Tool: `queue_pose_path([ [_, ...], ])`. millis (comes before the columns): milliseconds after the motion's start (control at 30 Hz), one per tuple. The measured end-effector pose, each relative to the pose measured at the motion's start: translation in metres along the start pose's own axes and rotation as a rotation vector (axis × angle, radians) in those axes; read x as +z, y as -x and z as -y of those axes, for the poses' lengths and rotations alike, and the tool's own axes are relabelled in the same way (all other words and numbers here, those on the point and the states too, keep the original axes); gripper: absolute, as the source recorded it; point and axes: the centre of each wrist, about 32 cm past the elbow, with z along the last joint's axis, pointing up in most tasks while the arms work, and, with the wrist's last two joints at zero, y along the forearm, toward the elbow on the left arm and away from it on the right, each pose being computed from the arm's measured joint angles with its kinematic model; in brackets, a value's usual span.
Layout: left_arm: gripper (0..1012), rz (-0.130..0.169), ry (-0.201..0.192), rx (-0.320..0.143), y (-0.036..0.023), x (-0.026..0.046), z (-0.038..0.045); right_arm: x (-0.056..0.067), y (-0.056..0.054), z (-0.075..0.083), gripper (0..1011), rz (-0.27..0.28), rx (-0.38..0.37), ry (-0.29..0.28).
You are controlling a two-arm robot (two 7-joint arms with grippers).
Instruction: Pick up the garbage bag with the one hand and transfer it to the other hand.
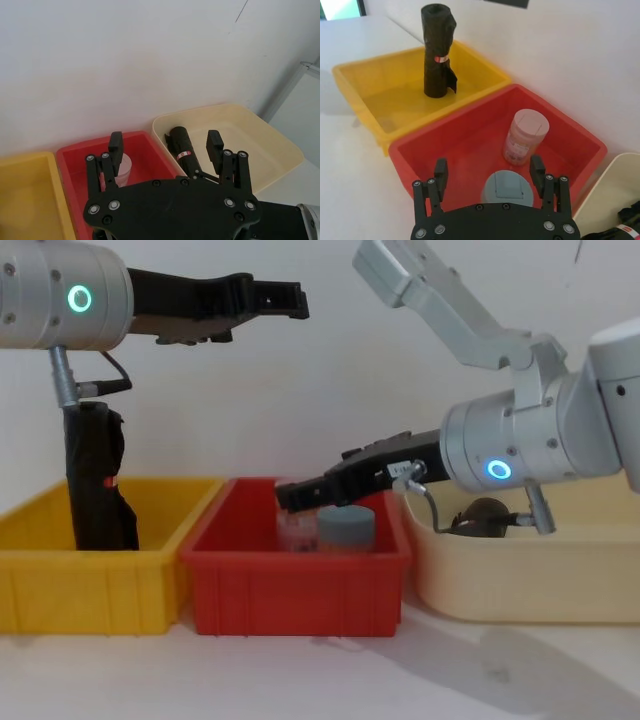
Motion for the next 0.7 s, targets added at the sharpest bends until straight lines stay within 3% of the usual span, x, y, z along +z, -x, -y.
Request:
queue_pose_path([
  [700, 1000, 0.000, 0.000, 0.000, 0.0000, 0.0000, 0.0000, 0.001, -0.016, 0.002, 1001, 0.062, 0.014, 0.109],
])
